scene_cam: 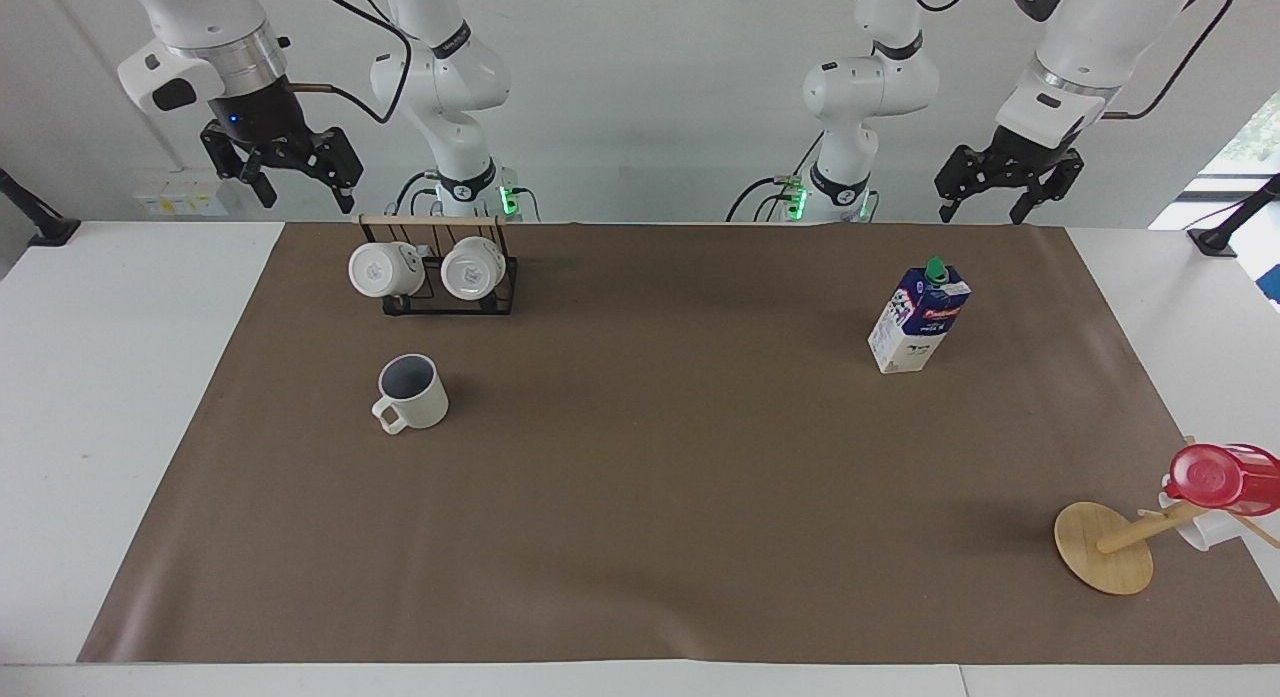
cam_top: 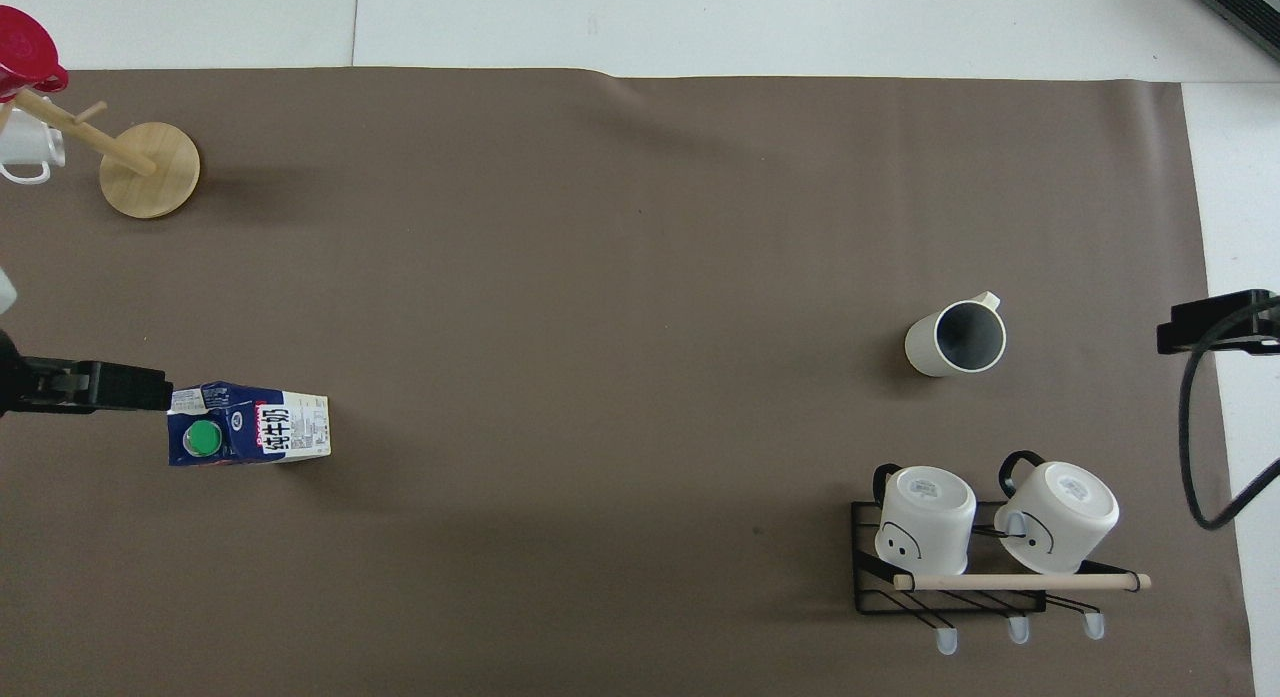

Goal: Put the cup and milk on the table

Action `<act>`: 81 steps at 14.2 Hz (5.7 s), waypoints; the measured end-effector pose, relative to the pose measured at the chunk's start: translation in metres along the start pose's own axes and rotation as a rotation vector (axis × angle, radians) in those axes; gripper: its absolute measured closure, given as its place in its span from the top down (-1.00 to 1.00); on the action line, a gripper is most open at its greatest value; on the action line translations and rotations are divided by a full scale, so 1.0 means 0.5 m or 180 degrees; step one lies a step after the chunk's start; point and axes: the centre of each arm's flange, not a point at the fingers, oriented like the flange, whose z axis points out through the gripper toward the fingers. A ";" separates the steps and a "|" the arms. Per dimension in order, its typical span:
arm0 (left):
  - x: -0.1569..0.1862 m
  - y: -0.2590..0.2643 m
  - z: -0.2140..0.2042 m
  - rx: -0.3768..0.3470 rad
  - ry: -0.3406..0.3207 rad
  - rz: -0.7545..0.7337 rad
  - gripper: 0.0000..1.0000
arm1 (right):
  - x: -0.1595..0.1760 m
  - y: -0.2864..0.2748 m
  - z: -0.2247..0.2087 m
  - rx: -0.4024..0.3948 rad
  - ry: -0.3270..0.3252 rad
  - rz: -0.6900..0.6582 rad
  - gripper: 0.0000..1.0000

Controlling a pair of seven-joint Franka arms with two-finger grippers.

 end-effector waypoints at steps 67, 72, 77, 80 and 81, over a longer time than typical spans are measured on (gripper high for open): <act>-0.003 -0.005 0.009 -0.0003 -0.0062 -0.0032 1.00 | 0.122 -0.277 0.489 0.0058 0.0147 0.0875 -0.92; -0.006 -0.023 0.043 -0.0011 -0.0186 -0.0091 1.00 | 0.075 -0.424 0.477 0.0105 0.0158 0.1267 -0.92; 0.001 -0.032 0.096 -0.0012 -0.0187 -0.0117 1.00 | 0.013 -0.552 0.472 0.0144 0.0154 0.1530 -0.92; 0.009 -0.034 0.129 -0.0012 -0.0152 -0.0123 1.00 | -0.017 -0.611 0.476 0.0175 0.0166 0.1553 -0.92; 0.011 -0.035 0.138 -0.0013 -0.0151 -0.0124 1.00 | -0.025 -0.627 0.480 0.0187 0.0172 0.1562 -0.92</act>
